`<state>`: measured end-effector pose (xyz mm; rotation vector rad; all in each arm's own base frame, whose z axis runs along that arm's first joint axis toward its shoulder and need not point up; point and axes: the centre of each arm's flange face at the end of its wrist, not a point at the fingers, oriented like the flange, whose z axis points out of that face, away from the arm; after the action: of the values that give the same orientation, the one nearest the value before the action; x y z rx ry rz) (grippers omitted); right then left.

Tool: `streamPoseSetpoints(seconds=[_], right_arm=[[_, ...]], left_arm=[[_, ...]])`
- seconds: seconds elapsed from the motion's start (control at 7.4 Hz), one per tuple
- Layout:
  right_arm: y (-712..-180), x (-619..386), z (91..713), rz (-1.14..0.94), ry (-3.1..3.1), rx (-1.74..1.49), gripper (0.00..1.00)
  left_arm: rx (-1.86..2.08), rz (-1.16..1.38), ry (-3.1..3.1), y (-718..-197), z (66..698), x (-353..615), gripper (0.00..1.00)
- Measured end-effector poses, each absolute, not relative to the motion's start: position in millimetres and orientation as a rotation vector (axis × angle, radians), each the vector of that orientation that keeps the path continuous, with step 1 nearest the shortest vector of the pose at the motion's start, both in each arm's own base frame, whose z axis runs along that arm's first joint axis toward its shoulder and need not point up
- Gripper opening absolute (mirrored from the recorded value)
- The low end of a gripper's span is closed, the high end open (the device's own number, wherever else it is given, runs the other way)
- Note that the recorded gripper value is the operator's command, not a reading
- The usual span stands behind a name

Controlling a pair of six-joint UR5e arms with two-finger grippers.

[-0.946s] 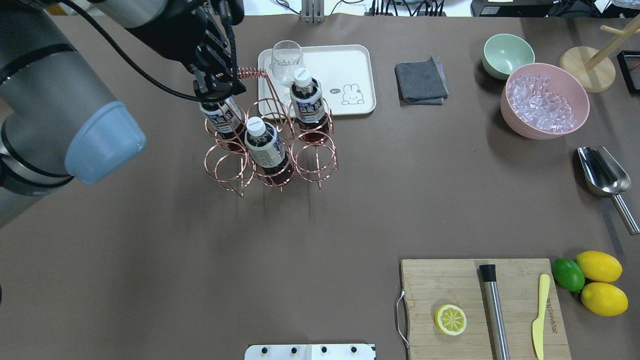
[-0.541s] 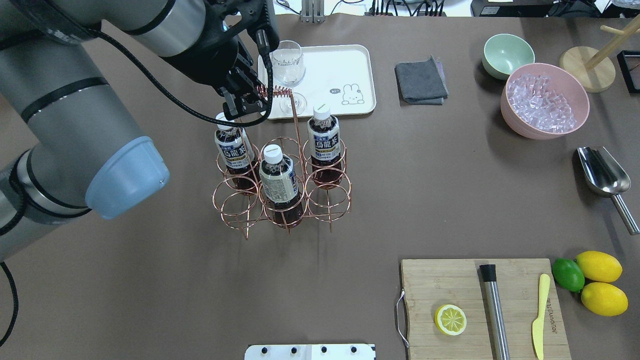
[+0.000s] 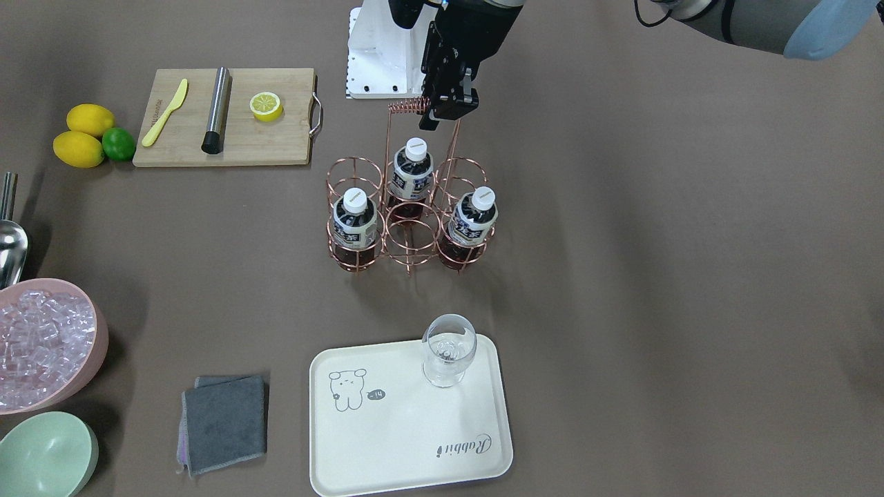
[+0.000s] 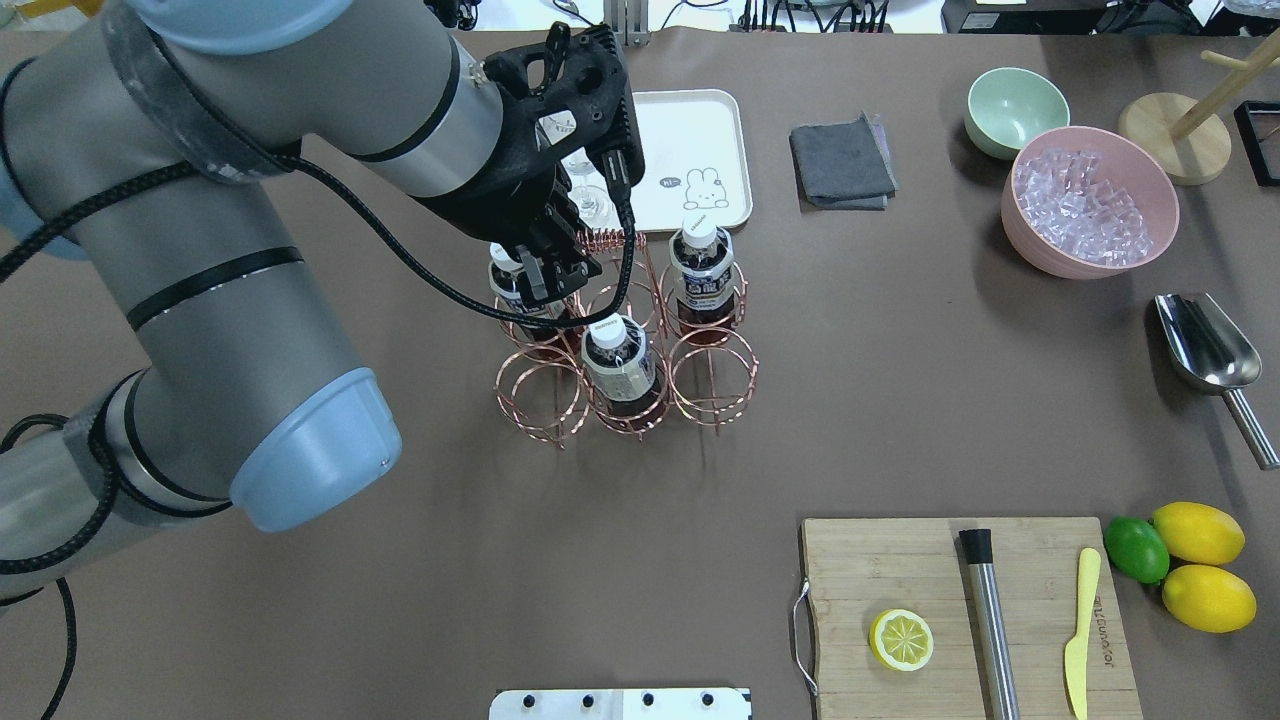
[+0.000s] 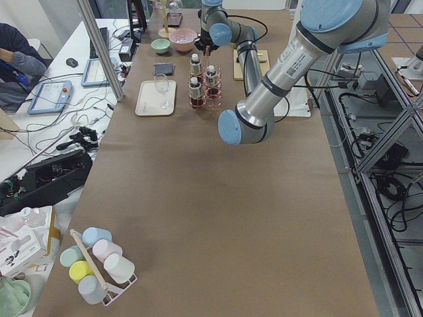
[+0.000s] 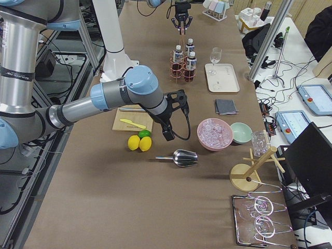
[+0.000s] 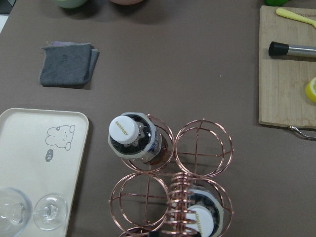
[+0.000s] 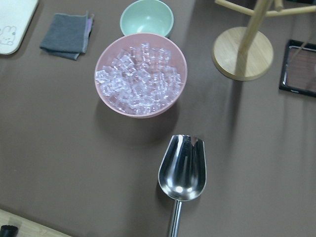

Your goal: Take tea from basket to plate

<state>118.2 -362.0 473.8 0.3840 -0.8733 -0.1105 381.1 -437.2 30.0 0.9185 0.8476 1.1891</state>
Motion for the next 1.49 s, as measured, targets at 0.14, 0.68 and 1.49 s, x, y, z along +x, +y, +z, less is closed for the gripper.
streamPoseSetpoints(seconds=[0.14,0.68,1.49], right_arm=[[-367.2,106.9,465.1,-0.183,-0.885,0.435,1.00],[-416.0,26.2,462.7,-0.545,-0.889,0.653,1.00],[-544.9,-93.4,389.8,-0.760,-0.955,0.874,1.00]], left_arm=[[0.913,1.188,0.855,-432.8,29.5,385.0,0.00],[0.905,1.194,0.863,-427.1,30.4,391.3,0.00],[0.884,1.205,0.878,-417.9,34.5,401.7,0.00]])
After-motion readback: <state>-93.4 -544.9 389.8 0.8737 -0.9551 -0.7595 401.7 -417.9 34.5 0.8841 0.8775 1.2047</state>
